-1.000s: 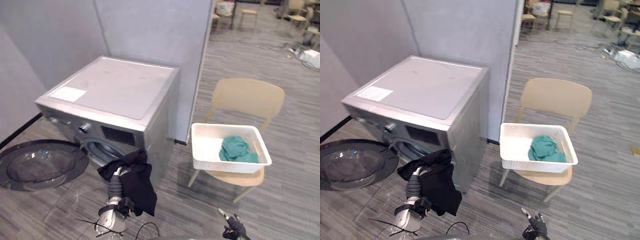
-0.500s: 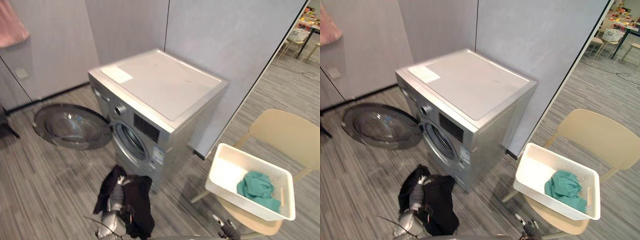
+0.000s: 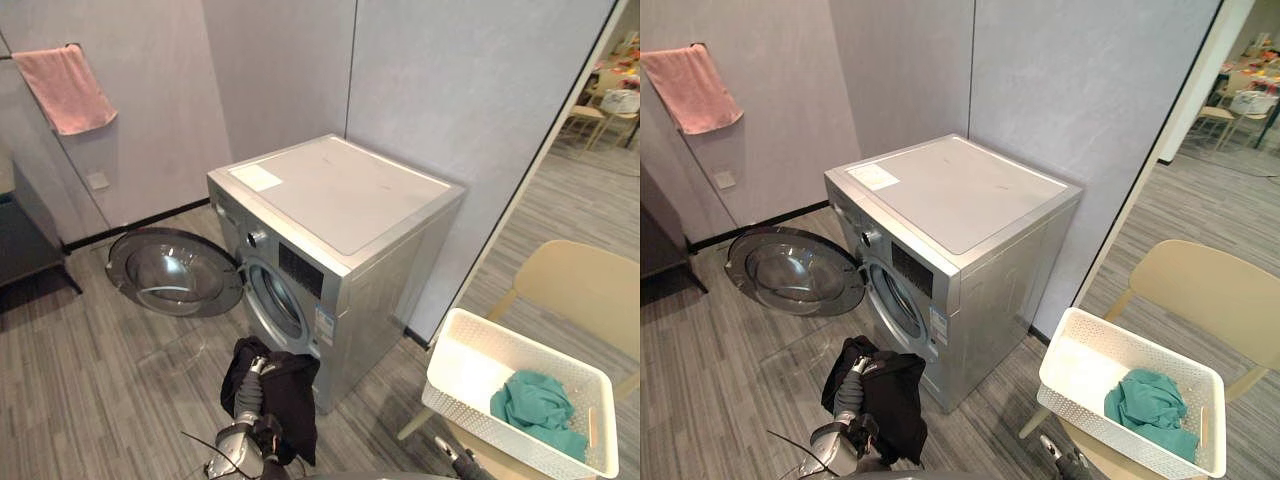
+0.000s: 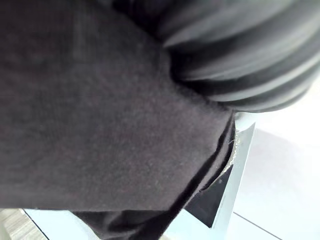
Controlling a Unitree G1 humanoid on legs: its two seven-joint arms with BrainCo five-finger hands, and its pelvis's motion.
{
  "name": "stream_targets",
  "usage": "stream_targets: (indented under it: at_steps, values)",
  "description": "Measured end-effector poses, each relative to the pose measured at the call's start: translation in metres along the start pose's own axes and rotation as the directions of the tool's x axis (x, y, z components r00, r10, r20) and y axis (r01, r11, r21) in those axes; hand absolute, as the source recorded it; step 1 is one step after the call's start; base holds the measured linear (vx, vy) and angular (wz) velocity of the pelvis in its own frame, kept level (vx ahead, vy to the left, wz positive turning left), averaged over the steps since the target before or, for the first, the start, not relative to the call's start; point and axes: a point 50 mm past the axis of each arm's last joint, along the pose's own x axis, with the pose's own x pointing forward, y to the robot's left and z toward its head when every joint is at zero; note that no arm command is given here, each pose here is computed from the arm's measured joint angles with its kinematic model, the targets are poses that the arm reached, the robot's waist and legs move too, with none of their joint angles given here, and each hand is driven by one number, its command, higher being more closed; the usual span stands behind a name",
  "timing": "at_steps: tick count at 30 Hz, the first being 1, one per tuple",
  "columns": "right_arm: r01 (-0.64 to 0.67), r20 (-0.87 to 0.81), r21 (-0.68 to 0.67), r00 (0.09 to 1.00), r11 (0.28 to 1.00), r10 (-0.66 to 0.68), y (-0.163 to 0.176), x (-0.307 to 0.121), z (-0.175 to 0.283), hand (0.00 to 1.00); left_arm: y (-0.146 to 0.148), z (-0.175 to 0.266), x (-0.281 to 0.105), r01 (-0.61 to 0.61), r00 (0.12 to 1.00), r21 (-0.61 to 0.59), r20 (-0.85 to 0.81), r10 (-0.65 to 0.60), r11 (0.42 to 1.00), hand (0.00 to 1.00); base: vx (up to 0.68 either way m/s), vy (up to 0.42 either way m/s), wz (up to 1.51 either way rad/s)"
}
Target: Pick up the laundry basket with both hands and put the clothes into the washing machine.
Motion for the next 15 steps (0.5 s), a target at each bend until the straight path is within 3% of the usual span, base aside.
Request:
stream_targets:
  at_steps: [4, 8, 10, 15]
  values:
    - [0.007, -0.008, -0.017, 1.000, 1.000, -0.007, -0.001, 0.000, -0.001, 0.00, -0.001, 0.001, -0.001, 0.002, 1.000, -0.004, 0.005, -0.002, 1.000, 1.00, 0.08, 0.284, -0.71]
    - [0.070, -0.026, -0.040, 0.997, 0.997, -0.071, -0.022, 0.002, 0.003, 0.00, -0.002, -0.004, -0.005, -0.017, 1.000, -0.047, -0.007, 0.017, 0.999, 1.00, 0.18, 0.550, -0.85]
    - [0.063, -0.119, -0.014, 0.991, 0.998, -0.064, -0.012, 0.000, -0.020, 0.00, 0.014, -0.001, -0.006, -0.066, 0.998, -0.011, -0.008, 0.066, 0.998, 1.00, 0.24, 0.530, -0.35]
    - [0.042, -0.109, -0.001, 0.993, 0.999, -0.042, -0.003, 0.005, -0.013, 0.00, -0.008, 0.009, 0.009, 0.072, 0.997, 0.055, 0.007, -0.072, 0.996, 1.00, 0.17, 0.410, -0.38]
